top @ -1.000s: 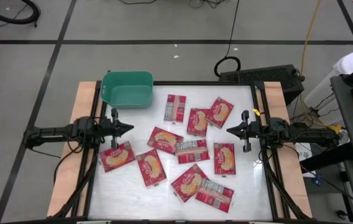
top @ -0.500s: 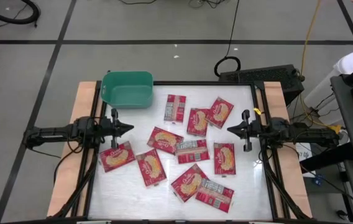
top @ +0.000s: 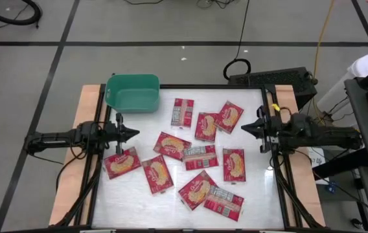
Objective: Sort popcorn bags into baskets
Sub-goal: Put the red popcorn bag into the green bin
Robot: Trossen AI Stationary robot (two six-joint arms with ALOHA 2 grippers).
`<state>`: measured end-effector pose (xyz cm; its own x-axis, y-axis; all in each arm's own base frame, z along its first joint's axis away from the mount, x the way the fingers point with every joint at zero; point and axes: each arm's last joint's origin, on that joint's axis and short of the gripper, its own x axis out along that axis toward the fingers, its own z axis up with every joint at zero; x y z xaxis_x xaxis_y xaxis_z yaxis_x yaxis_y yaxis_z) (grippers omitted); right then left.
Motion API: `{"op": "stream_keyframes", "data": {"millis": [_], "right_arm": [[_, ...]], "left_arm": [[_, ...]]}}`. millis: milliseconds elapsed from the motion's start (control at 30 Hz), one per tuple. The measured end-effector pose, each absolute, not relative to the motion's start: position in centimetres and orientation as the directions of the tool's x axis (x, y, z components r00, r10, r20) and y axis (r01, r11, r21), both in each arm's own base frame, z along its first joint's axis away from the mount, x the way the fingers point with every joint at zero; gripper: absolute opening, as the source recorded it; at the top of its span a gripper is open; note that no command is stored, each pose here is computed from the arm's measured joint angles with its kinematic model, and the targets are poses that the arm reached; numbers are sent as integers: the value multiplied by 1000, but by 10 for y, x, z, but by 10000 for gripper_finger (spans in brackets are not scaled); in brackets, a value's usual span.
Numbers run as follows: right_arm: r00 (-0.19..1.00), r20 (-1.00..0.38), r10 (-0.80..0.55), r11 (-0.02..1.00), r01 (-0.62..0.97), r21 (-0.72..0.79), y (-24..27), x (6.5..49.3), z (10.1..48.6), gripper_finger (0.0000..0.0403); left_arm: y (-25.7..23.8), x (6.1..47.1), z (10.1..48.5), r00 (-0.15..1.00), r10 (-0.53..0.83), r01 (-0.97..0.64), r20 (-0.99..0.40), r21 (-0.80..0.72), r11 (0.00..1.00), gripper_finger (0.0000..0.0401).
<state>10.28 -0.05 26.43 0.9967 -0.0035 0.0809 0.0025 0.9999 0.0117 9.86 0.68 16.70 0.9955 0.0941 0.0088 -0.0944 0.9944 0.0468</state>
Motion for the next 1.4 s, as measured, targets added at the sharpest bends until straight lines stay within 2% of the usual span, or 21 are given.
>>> {"op": "stream_keyframes", "data": {"millis": [167,300,400,533,767,1033,1233,1400], "right_arm": [[999,-52,0,1000,2,26,1,118,304,0],[978,-184,-98,995,101,4,-1,134,325,0],[943,-287,-169,985,170,-22,-3,148,331,0],[898,-394,-196,980,189,-57,-3,167,330,0],[819,-524,-232,970,232,-68,-4,193,309,0],[601,-741,-301,945,293,-147,-6,208,270,3],[472,-827,-305,946,246,-209,-6,208,217,41],[472,-802,-366,925,275,-261,-8,203,184,93]], "left_arm": [[7,99,168,995,97,-98,24,46,994,10],[7,99,169,995,96,-98,31,46,994,10],[7,99,169,995,96,-97,33,46,994,10],[7,99,169,995,96,-97,35,46,994,10],[7,99,170,995,95,-97,36,45,994,10],[7,98,171,994,94,-97,50,44,994,10],[7,98,176,989,112,-107,99,-51,993,10],[6,97,181,985,89,-72,150,-113,991,10]]}}
